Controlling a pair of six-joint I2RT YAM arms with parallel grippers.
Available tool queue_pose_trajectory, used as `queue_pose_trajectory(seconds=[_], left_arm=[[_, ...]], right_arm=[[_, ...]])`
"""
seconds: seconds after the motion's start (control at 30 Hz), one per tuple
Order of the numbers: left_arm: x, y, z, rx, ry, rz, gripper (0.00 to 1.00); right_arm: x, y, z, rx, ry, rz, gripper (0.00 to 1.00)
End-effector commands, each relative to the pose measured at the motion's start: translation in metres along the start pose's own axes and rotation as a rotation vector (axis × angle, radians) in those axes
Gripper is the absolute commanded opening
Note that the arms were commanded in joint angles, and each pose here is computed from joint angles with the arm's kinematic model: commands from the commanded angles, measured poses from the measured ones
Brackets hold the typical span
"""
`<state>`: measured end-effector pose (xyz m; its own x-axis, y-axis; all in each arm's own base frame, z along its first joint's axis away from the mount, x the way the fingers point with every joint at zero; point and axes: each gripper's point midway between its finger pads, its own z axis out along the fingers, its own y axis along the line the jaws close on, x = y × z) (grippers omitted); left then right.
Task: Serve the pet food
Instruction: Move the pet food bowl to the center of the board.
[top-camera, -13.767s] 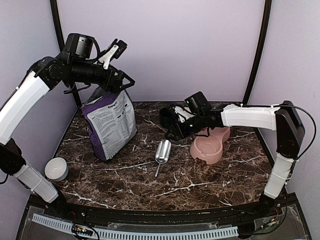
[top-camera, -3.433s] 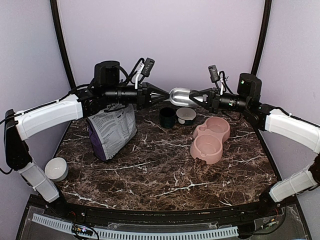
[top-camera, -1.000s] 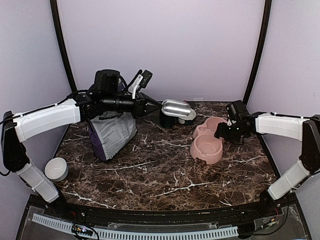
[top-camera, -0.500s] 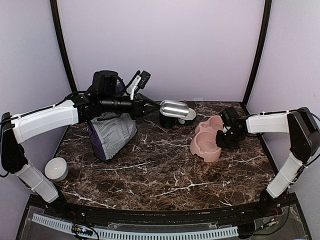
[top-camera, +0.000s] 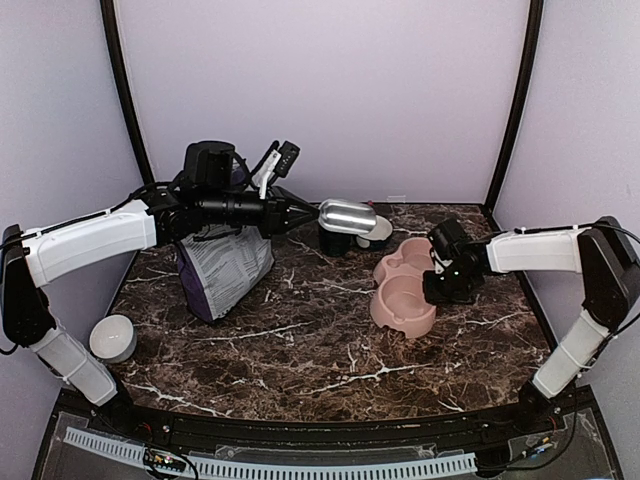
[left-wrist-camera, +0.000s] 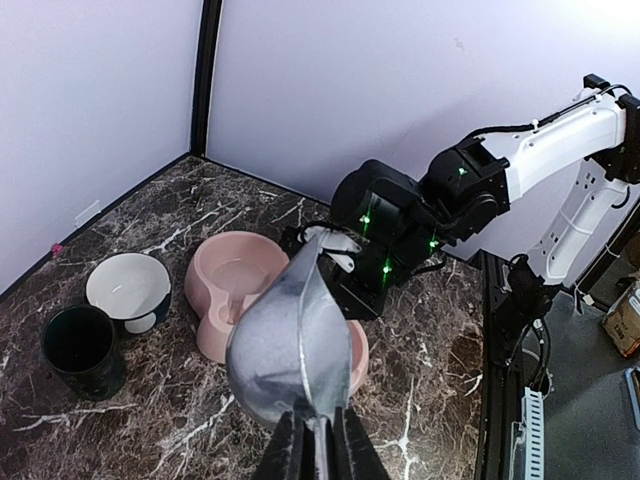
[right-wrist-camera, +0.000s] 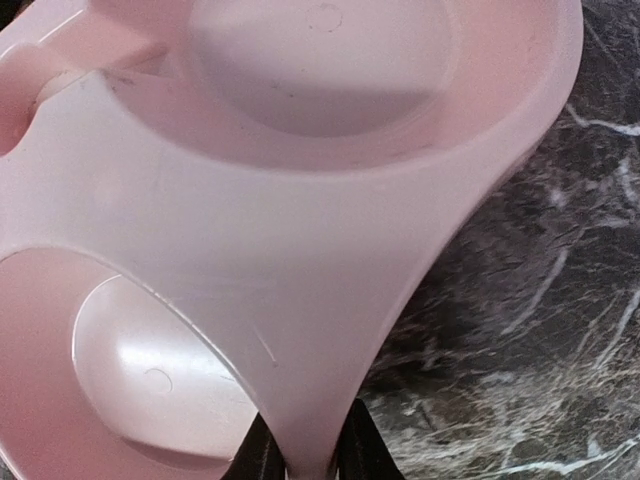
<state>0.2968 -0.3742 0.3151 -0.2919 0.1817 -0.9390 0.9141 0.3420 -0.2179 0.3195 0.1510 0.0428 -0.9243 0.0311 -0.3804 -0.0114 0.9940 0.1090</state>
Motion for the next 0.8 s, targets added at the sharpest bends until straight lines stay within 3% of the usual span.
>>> queue_pose_trajectory(seconds=[0.0, 0.4, 0.77], left_arm=[[-0.031, -0.009, -0.019, -0.003, -0.082, 0.054, 0.00], [-0.037, -0.009, -0.029, -0.035, -0.093, 0.062, 0.00], [-0.054, -0.005, -0.045, -0.120, -0.104, 0.069, 0.00]], right_arm=[[0.043, 0.034, -0.003, -0.078, 0.106, -0.126, 0.00], [0.071, 0.102, -0.007, -0.215, 0.109, -0.310, 0.00], [0.046, 0.118, -0.008, -0.196, 0.043, -0.418, 0.00]])
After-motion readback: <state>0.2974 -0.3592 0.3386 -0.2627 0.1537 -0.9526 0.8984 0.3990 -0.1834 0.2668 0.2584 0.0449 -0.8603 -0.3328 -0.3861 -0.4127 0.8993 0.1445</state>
